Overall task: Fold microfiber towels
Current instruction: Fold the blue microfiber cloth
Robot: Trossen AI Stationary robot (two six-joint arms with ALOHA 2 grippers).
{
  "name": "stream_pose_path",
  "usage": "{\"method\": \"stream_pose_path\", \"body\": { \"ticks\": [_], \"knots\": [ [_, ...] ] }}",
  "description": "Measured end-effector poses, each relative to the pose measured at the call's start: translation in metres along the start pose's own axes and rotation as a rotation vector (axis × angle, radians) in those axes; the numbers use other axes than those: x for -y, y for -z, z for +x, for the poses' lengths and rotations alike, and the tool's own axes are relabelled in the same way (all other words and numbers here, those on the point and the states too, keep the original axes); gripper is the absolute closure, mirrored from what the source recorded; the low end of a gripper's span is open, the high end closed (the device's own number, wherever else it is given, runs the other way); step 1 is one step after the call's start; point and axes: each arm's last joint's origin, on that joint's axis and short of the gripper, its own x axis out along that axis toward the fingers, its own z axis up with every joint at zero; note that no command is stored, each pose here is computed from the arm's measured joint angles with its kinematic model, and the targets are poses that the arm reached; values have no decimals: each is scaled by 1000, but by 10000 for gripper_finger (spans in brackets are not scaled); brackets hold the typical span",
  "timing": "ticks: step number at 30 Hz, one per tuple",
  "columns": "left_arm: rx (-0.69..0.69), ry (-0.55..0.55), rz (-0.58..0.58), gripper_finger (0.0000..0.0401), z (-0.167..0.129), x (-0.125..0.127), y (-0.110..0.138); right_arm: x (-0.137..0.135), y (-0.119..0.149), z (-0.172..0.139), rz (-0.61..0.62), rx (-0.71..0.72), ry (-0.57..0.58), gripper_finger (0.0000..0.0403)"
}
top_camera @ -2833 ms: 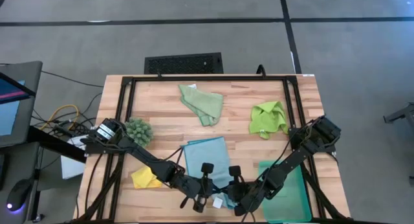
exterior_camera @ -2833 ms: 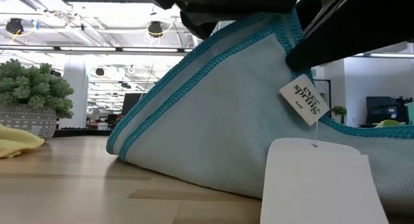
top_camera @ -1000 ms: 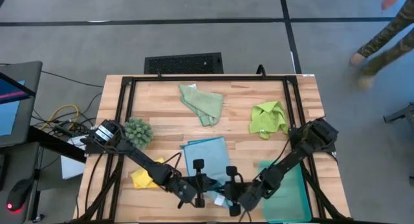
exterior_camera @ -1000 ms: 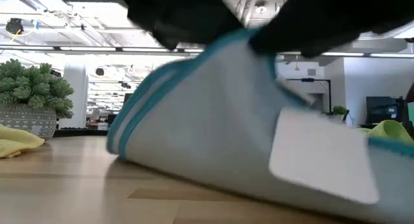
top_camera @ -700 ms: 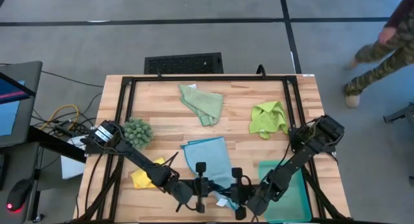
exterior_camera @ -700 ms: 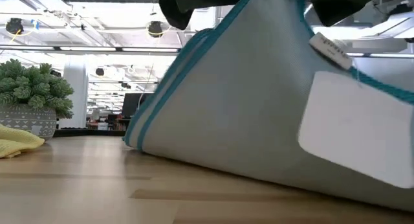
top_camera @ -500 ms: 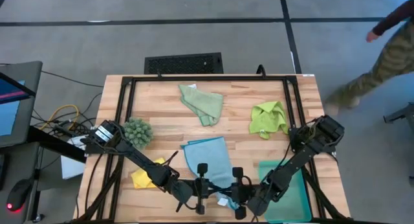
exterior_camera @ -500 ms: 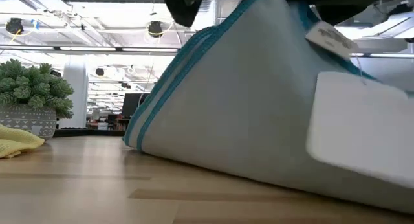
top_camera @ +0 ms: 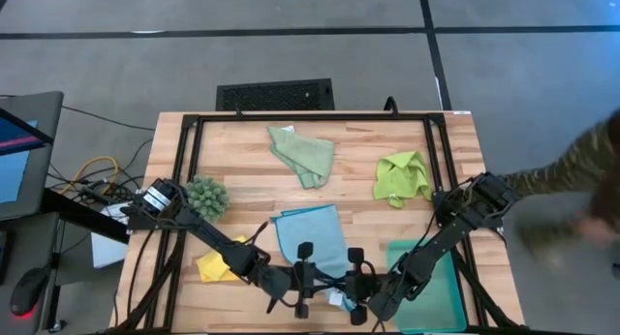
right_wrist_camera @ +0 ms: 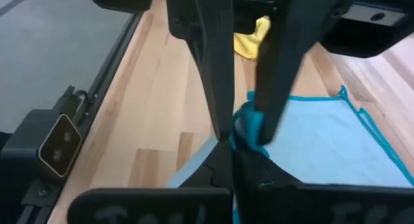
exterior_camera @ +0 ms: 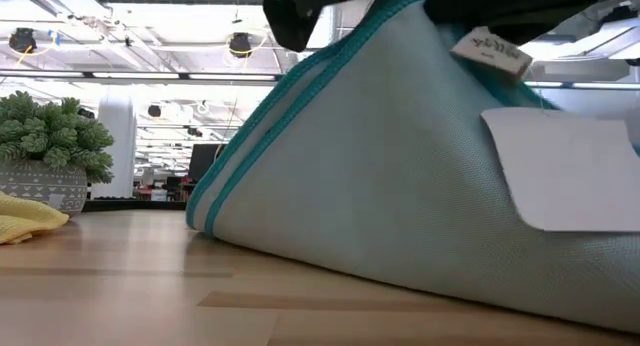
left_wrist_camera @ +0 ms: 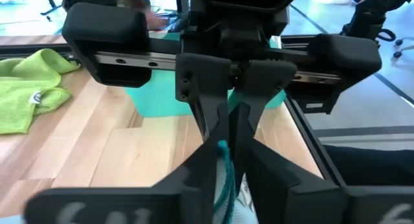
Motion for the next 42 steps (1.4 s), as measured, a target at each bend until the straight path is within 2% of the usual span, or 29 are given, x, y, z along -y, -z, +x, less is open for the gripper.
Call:
{"method": "stream_pose_path", "body": {
  "ticks": [7,12,19,34,39,42],
  "knots": [
    [-43,63,12,248,2,-3,3,0,0,0,0,-1,-2,388],
    [-94,57,46,219,-2,-4,3,0,1,0,1,-11,-1,386],
    [-182,-29,129,218,-9,-5,10,1,2,0,1,-22,2,389],
    [-187,-27,153,218,-6,-10,10,4,9,1,56,-89,12,383],
    [-184,-16,184,218,5,-9,22,7,17,0,89,-156,46,384],
    [-171,-56,210,218,16,-13,34,10,21,1,107,-185,64,385]
  ]
}}
